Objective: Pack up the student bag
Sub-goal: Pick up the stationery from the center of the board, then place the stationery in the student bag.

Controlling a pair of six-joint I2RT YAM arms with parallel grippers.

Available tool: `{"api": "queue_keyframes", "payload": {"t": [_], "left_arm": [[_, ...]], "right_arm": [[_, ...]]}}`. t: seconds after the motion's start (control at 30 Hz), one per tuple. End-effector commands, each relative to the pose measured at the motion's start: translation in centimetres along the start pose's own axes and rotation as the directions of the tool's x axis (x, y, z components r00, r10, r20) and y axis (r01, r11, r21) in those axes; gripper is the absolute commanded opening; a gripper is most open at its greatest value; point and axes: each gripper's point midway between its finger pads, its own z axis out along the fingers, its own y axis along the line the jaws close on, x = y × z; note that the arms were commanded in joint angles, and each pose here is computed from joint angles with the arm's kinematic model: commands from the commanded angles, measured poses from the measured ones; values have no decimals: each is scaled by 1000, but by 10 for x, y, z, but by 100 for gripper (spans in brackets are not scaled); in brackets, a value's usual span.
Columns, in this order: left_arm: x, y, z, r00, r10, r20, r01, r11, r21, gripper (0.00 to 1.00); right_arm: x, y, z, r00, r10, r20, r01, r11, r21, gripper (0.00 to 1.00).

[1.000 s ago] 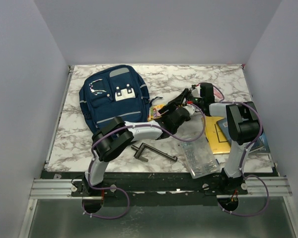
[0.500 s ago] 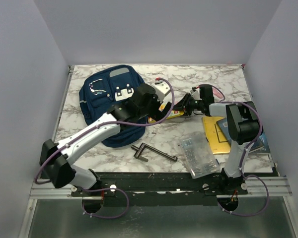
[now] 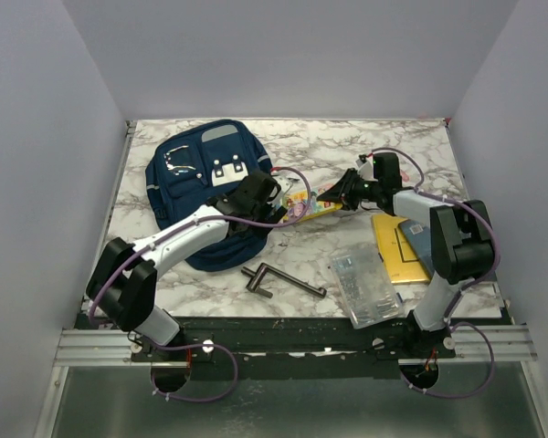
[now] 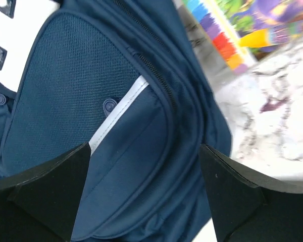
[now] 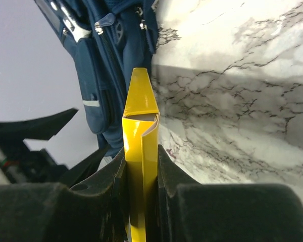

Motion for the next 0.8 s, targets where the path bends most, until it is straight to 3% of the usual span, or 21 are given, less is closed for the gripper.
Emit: {"api": "queue_keyframes", "payload": {"t": [0.0,0.3,0.47,0.67,0.77], "left_arm": [[20,23,21,994,46,-95,-61,986,-155,89],[34,39,29,985,63,-160,-103,962,-254,75],[32,52,23,984,56,-167,-108,940,-323,53],[17,58,0,997,30,-77,-53,943,-330,27],[12,58,-8,999,24,-43,-36,948,-316,21]], "right_arm": [[4,16,-15,999,-33,33,33,999,-11,14],[14,19,-25,998,-55,26,55,998,-15,13],[18,17,-26,999,-47,19,47,999,-20,13],[27,17,-30,999,-32,10,32,999,-24,13],[30,21,-34,1000,-25,8,26,999,-44,13]]}}
